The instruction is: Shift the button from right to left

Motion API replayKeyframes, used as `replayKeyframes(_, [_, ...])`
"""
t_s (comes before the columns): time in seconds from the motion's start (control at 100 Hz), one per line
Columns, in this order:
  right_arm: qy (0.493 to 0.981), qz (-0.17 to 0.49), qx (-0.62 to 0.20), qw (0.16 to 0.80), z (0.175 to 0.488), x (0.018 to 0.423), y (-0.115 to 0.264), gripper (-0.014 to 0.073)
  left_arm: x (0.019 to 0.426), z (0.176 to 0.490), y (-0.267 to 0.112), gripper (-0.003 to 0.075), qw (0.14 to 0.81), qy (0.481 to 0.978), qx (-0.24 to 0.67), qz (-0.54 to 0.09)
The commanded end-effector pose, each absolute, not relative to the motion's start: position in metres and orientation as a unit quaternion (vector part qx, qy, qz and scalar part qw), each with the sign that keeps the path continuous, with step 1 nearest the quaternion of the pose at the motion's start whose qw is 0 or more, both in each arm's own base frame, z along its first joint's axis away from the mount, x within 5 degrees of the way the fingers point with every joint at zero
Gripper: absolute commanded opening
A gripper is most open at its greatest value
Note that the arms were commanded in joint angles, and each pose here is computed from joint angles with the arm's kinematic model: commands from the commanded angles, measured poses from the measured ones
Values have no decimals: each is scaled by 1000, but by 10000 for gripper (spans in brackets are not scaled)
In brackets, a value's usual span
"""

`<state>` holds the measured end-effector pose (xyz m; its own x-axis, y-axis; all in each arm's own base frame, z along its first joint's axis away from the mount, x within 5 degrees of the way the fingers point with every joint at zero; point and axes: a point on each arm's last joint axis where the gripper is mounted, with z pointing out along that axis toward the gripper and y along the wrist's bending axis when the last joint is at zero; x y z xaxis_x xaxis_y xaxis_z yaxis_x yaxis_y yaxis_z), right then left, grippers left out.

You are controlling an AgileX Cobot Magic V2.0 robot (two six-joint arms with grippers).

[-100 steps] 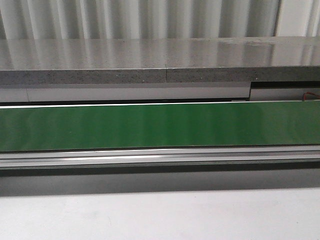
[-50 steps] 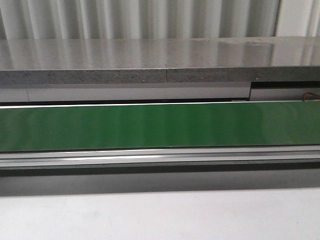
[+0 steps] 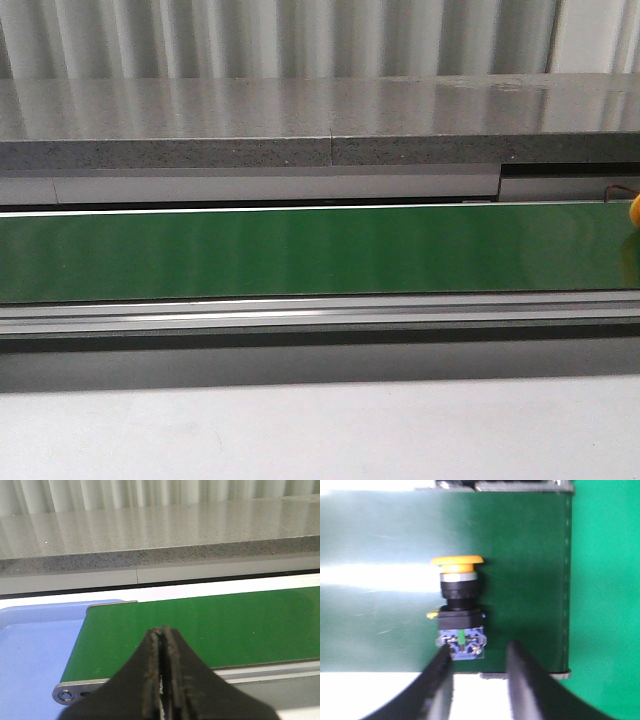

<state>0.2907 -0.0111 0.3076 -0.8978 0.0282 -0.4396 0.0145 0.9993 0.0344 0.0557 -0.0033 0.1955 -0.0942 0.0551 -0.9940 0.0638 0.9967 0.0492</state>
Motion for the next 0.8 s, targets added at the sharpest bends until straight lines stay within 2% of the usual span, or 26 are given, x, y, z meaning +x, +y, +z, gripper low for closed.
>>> replayKeyframes(0.0, [958, 17, -4, 287, 342, 275, -2, 46, 56, 190, -4, -20, 695, 717, 40, -10])
replayKeyframes(0.1, [952, 20, -17, 305, 356, 260, 5, -70, 56, 190, -4, -20, 695, 717, 40, -10])
replayKeyframes(0.42, [917, 27, -38, 395, 399, 210, 14, -66, 56, 190, -4, -20, 695, 717, 40, -10])
replayKeyframes(0.55, [903, 29, -41, 426, 395, 191, 15, -66, 56, 190, -4, -20, 695, 717, 40, -10])
replayKeyframes(0.79, [881, 29, -39, 471, 365, 148, 12, -66, 56, 190, -4, -20, 695, 717, 40, -10])
